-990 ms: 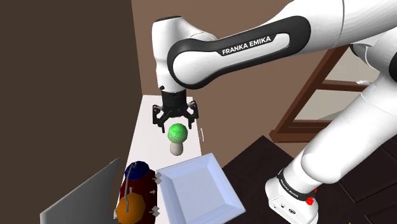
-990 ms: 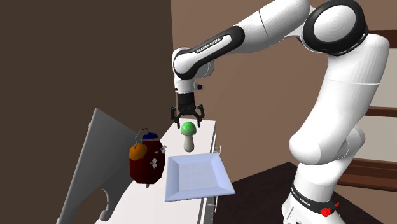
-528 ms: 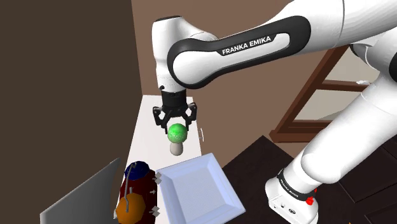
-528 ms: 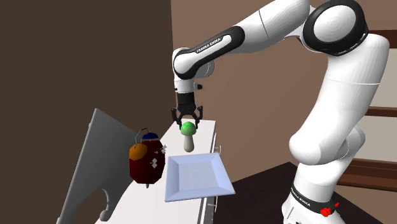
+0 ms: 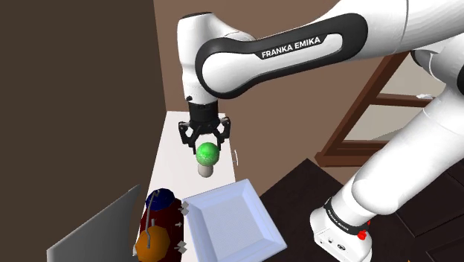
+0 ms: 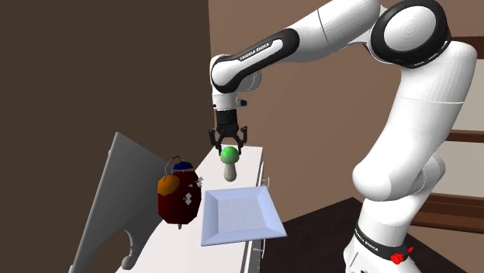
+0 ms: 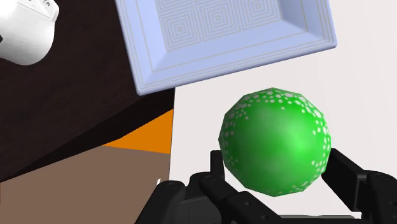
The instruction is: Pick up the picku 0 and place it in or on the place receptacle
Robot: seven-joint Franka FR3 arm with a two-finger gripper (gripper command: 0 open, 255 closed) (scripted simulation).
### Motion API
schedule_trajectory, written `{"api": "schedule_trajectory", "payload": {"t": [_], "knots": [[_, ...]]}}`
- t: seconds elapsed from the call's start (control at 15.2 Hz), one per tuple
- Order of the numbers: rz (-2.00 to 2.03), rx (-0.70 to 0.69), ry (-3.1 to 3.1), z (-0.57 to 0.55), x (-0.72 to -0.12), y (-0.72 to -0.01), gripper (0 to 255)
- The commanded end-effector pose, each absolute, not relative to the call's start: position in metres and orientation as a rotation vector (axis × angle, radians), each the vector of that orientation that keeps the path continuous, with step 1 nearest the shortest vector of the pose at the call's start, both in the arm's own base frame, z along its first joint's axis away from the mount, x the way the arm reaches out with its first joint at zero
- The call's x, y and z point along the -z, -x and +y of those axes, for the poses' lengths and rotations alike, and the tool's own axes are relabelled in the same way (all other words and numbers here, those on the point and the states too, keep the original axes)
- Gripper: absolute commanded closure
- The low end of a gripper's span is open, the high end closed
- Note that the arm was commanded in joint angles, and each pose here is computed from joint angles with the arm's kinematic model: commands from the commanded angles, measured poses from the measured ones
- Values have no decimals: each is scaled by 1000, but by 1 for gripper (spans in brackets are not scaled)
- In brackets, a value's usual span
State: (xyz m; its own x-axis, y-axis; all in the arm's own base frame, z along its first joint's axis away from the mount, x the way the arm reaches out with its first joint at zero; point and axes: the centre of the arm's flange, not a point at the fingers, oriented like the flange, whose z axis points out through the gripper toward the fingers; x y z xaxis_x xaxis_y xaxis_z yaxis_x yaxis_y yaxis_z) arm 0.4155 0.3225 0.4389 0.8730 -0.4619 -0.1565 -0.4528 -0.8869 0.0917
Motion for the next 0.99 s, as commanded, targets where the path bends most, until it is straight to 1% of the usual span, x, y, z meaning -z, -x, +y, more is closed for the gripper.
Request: {"api": "schedule_trajectory", "payload": {"t": [0.0, 0.92], "knots": [[-730, 270, -2990, 323, -449, -415, 255], [-730, 270, -2990, 323, -518, -415, 255]]}}
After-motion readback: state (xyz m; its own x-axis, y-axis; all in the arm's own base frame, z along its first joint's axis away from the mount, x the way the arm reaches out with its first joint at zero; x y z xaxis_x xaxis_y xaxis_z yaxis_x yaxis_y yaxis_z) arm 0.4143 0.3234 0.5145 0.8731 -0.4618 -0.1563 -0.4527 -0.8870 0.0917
